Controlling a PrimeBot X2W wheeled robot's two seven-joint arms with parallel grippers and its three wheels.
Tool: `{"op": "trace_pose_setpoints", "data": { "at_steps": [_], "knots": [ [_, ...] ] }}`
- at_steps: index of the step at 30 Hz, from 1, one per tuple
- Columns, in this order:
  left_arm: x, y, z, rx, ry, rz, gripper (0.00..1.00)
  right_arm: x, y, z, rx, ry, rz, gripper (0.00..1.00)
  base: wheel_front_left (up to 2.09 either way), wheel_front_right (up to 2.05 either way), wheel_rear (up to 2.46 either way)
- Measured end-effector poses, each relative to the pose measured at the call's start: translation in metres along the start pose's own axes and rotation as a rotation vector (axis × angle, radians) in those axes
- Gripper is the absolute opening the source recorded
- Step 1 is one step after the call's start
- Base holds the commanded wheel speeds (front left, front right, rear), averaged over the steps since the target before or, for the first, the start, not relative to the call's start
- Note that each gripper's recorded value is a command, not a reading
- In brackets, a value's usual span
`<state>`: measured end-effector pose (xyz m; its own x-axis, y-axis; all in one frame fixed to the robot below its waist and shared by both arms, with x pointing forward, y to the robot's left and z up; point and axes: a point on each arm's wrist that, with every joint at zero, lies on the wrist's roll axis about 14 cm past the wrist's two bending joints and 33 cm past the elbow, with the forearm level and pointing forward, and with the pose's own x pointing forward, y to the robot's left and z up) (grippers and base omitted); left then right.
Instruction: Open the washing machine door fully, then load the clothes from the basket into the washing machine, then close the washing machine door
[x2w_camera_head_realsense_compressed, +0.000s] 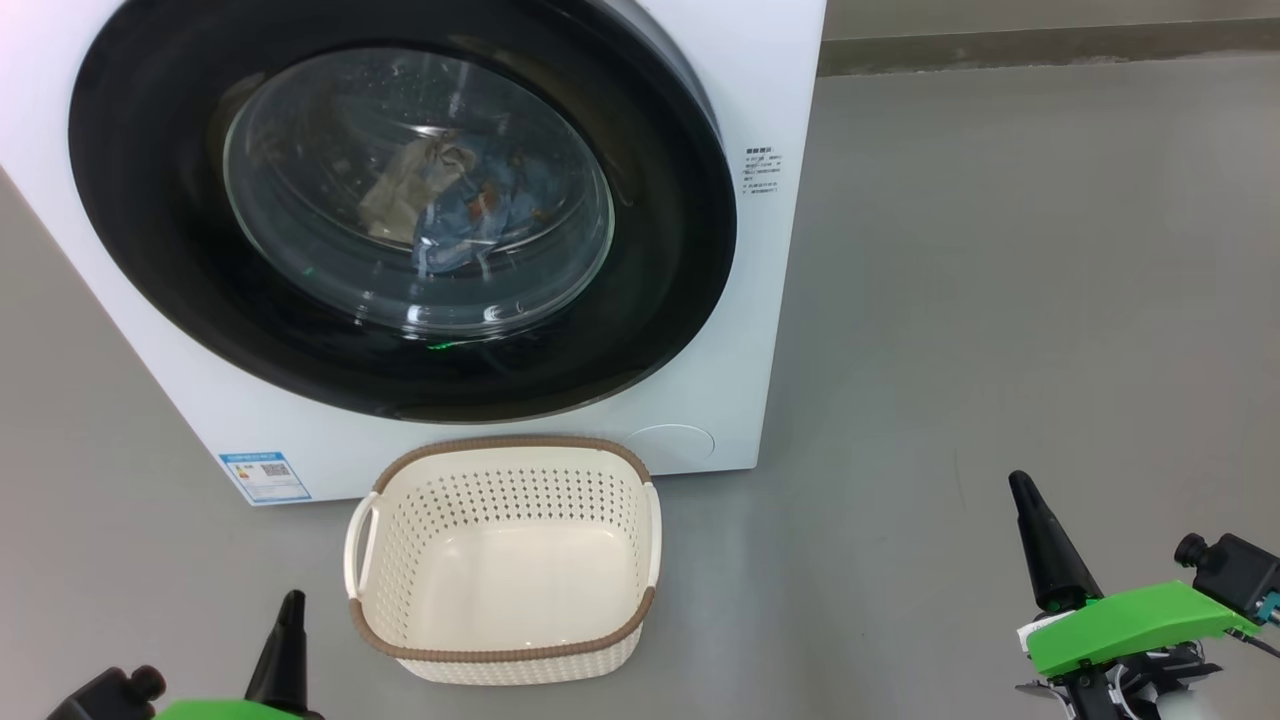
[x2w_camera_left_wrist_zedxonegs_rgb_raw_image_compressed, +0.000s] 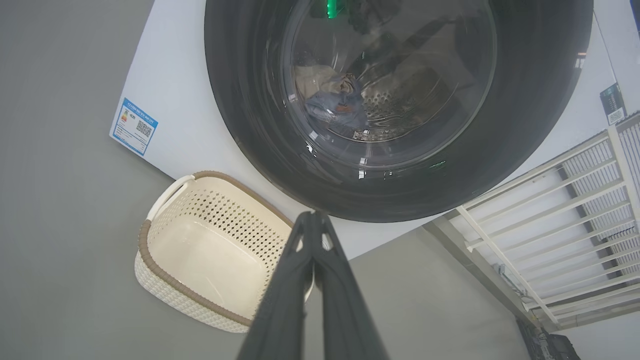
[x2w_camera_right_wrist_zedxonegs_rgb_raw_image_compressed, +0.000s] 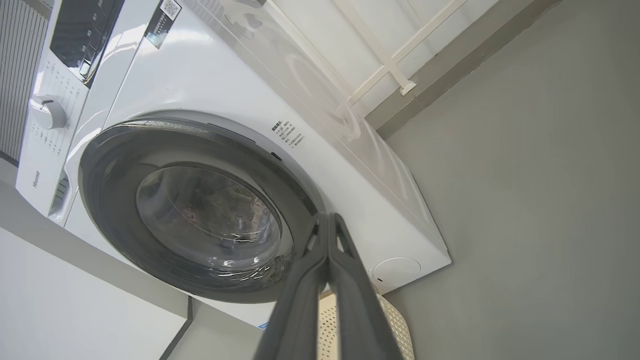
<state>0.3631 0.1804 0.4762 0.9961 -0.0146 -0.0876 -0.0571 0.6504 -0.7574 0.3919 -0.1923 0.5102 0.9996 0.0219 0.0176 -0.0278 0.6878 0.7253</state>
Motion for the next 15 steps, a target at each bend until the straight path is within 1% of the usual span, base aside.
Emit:
{"op": "trace_pose_setpoints", "data": {
  "at_steps": [15],
  "knots": [
    [0.0029, 0.0023, 0.0018, -0.155, 0.004, 0.014, 0.0, -0.0007, -0.0065, 0.001, 0.155, -0.001, -0.031, 0.0, 0.0, 0.0, 0.0]
  ]
}}
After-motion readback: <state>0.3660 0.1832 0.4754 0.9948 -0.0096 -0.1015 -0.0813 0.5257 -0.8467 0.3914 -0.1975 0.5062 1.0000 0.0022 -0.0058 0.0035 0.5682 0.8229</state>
